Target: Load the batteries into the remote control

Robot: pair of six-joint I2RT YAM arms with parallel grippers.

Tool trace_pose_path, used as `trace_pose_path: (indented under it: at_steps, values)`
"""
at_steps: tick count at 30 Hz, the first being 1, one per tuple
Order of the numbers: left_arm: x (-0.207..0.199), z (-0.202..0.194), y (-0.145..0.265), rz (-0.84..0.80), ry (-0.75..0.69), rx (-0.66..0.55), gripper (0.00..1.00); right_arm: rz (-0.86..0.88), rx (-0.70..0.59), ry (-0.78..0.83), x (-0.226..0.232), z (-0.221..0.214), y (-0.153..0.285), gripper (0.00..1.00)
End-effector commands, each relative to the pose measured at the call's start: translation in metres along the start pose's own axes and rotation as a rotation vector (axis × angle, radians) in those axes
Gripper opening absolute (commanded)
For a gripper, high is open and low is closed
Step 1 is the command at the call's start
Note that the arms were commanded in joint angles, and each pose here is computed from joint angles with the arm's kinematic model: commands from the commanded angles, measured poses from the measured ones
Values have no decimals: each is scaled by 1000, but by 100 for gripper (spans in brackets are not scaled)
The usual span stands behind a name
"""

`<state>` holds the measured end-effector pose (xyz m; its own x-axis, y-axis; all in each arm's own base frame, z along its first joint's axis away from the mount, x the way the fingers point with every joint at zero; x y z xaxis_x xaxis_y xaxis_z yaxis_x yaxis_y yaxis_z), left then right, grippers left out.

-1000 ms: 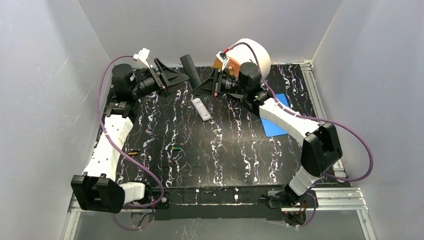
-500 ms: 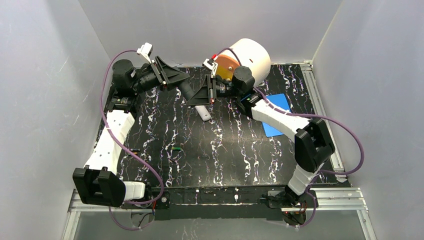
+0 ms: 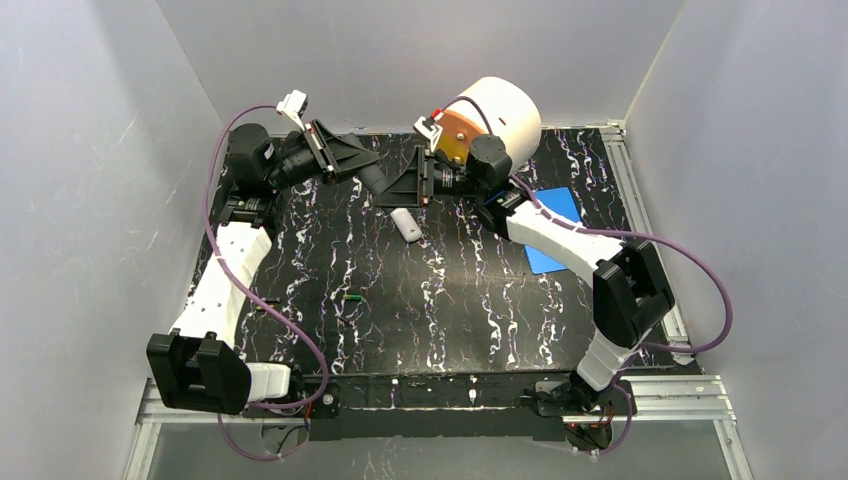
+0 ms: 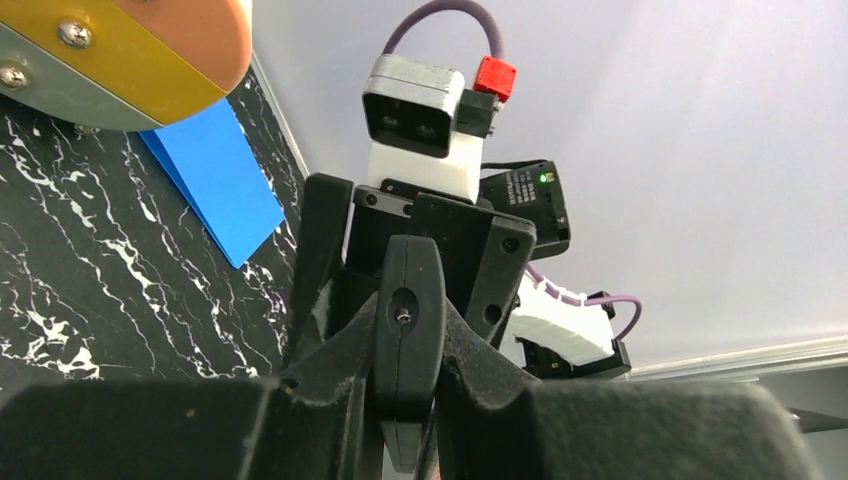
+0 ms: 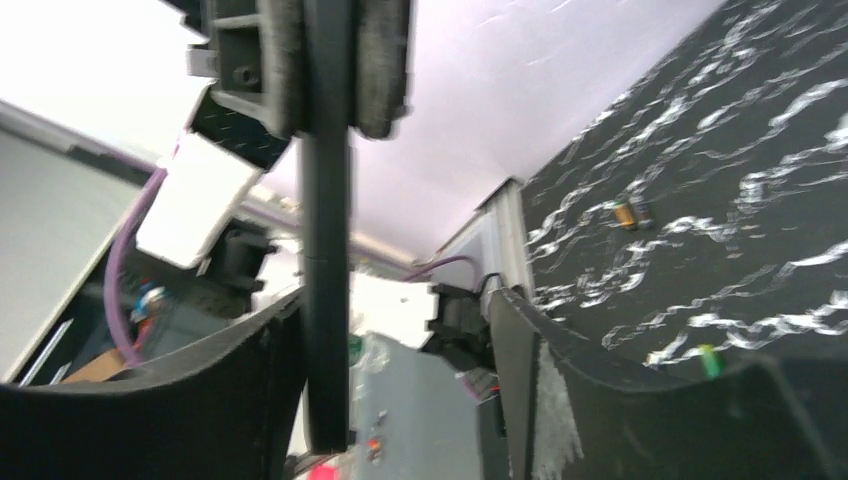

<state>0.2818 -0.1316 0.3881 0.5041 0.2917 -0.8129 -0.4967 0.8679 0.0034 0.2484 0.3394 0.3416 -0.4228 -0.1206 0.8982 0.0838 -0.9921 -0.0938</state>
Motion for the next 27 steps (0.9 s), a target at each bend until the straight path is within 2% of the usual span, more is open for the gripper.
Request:
trace_pose_path:
  at_steps: [1, 3, 6, 10, 13, 16, 19, 23, 25, 27]
  values:
    - [-21, 5, 5, -14, -27, -68, 0, -89, -222, 97, 6, 12, 7, 79]
    - [-19, 8, 5, 9, -28, -113, 0, -90, -302, 92, 9, 17, 5, 83]
    - [-15, 12, 5, 48, -9, -177, 0, -12, -391, 24, 14, 20, -4, 83]
    - [-10, 11, 6, 89, 42, -237, 0, 83, -477, -73, 14, 21, -6, 73]
    - [-9, 11, 7, 99, 66, -258, 0, 85, -521, -100, 13, 22, -5, 66]
    - [-8, 9, 9, 107, 77, -275, 0, 56, -541, -122, 8, 23, -4, 59]
    - [-9, 9, 9, 105, 77, -273, 0, 49, -542, -137, 6, 22, -4, 57]
    - [-7, 9, 8, 106, 86, -269, 0, 28, -518, -140, 5, 23, -13, 68]
    - [-7, 10, 8, 106, 86, -269, 0, -2, -489, -133, 4, 22, -20, 69]
    - [-8, 11, 8, 106, 83, -275, 0, -21, -476, -139, 1, 20, -22, 59]
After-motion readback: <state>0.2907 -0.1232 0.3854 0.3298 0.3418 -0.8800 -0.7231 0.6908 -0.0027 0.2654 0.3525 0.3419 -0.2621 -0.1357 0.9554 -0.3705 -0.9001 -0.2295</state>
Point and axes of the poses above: each gripper's point midway between its finger pads, its own y axis back along the fingers, its own x axis along the line the jaws close on, z = x × y, the point moved 8 cm from there along y, back along the fingers, and after that the axes turned 9 degrees about -y, right-handed, at the moved point
